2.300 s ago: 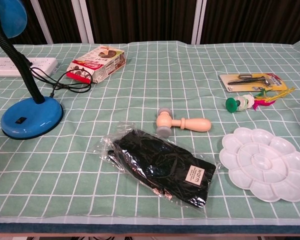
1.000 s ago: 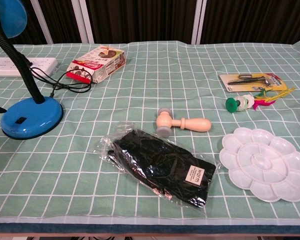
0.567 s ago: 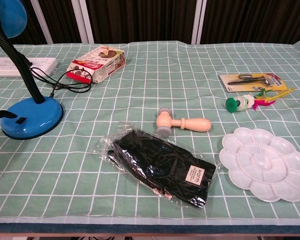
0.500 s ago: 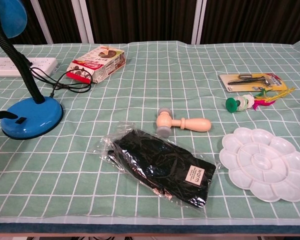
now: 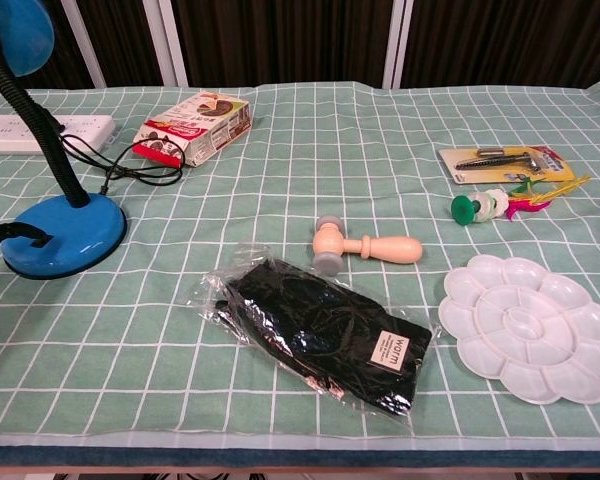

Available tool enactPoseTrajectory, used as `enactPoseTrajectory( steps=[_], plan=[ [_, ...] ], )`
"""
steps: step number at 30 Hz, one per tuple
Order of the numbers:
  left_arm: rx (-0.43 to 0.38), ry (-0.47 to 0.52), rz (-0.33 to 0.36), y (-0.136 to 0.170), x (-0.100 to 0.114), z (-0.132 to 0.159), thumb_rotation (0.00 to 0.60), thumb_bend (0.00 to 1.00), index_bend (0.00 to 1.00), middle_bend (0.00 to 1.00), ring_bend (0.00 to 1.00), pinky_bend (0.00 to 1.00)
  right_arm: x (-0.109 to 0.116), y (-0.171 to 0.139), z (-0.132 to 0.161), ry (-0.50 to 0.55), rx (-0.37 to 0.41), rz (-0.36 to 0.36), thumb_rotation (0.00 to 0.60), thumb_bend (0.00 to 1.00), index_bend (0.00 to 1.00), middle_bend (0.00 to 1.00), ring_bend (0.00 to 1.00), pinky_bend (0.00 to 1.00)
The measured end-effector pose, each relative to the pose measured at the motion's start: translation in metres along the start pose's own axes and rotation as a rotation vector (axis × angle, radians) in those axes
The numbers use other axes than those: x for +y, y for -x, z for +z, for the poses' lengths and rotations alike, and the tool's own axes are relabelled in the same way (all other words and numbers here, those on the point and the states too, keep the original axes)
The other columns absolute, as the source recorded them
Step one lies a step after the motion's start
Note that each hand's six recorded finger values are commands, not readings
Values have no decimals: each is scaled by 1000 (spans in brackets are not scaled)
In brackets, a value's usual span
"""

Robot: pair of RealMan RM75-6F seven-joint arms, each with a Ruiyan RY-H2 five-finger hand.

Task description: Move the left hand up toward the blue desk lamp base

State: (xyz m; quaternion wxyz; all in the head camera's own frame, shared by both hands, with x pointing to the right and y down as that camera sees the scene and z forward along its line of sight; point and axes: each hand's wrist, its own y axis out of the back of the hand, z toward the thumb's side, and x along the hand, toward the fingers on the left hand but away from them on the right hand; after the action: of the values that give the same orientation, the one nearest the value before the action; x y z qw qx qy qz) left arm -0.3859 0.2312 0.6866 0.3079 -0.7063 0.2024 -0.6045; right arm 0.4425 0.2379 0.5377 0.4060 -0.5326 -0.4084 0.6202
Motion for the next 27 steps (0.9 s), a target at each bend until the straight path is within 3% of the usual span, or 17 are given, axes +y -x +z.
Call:
enactPoseTrajectory(
  steps=[27],
  plan=[
    [18, -15, -9, -2, -4, -4, 600, 893, 28, 827, 836, 911, -1, 0, -2, -5, -15, 1, 600, 153, 81, 52, 32, 0]
  ],
)
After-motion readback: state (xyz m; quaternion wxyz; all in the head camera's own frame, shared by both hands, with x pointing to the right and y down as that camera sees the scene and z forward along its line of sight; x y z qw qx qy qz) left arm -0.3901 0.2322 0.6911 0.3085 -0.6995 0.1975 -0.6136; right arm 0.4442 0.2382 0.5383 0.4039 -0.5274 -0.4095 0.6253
